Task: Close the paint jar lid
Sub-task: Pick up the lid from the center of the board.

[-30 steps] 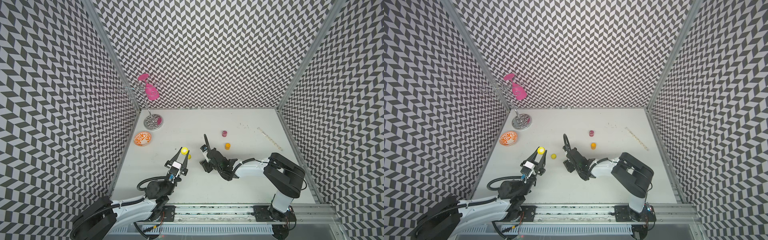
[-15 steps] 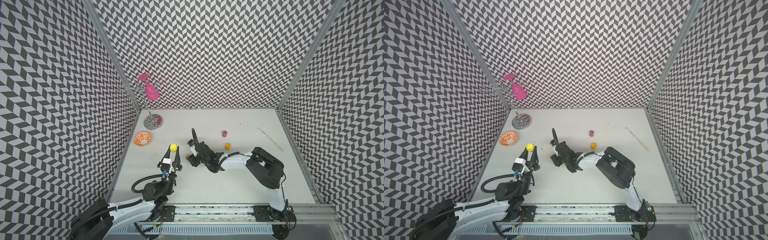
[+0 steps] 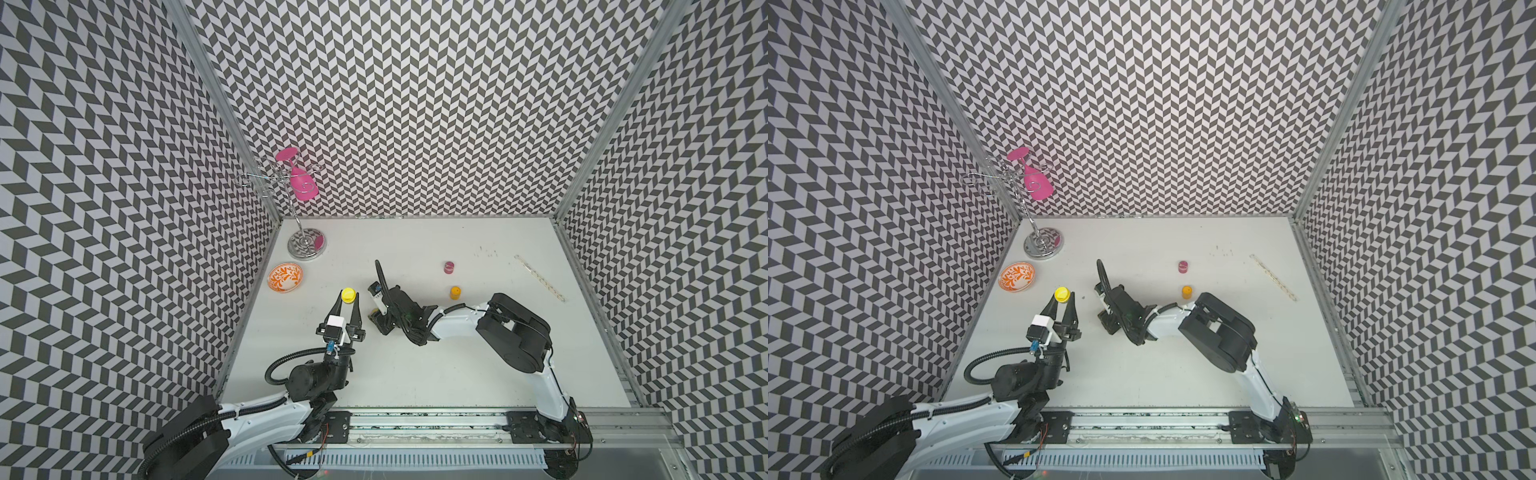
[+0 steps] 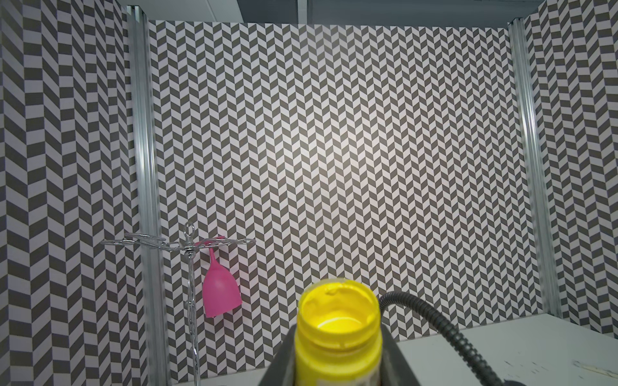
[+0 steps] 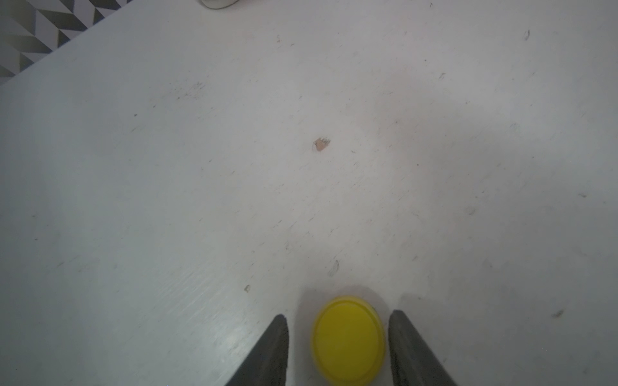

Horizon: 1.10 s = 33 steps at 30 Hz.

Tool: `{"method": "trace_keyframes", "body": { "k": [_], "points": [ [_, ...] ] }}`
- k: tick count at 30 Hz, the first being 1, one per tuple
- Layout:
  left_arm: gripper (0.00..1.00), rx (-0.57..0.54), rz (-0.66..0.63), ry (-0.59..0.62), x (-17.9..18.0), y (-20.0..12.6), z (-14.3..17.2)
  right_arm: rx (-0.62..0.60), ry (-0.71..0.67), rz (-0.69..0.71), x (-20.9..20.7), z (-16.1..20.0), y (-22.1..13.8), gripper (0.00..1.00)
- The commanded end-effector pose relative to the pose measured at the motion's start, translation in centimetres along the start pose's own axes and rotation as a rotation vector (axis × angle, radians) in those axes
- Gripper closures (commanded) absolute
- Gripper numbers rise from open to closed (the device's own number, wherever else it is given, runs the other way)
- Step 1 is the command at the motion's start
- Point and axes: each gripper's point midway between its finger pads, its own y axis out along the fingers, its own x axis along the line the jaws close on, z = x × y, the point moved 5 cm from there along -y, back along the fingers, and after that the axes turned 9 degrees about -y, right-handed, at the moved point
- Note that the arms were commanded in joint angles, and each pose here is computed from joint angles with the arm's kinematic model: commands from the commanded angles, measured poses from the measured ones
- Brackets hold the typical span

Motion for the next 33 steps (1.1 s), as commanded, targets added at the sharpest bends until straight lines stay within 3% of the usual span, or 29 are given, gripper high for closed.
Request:
{"method": "trace_keyframes", "body": {
  "k": [1,7,15,22,33],
  "points": [
    [0.72,0.017,0.017,0.013,0.4,-1.2,1.1,-0.033,-0.007,0.028,0.1,-0.6,0.6,0.58],
    [0.72,0.019,0.019,0.01,0.3,-1.2,1.1,-0.026,-0.014,0.056,-0.1,-0.5,0.5,0.61],
    [0.72,0.018,0.018,0.012,0.4,-1.1,1.1,-0.014,-0.003,0.12,-0.9,0.0,-0.2,0.73],
    [0.72,0.032,0.053,0.012,-0.1,-0.9,1.6,-0.059,0.093,0.158,-3.9,-0.1,-6.5,0.79],
    [0.71,0.051,0.467,0.008,-5.6,-0.7,3.9,-0.104,0.118,0.127,-8.9,-2.5,-15.4,0.8]
  ]
}}
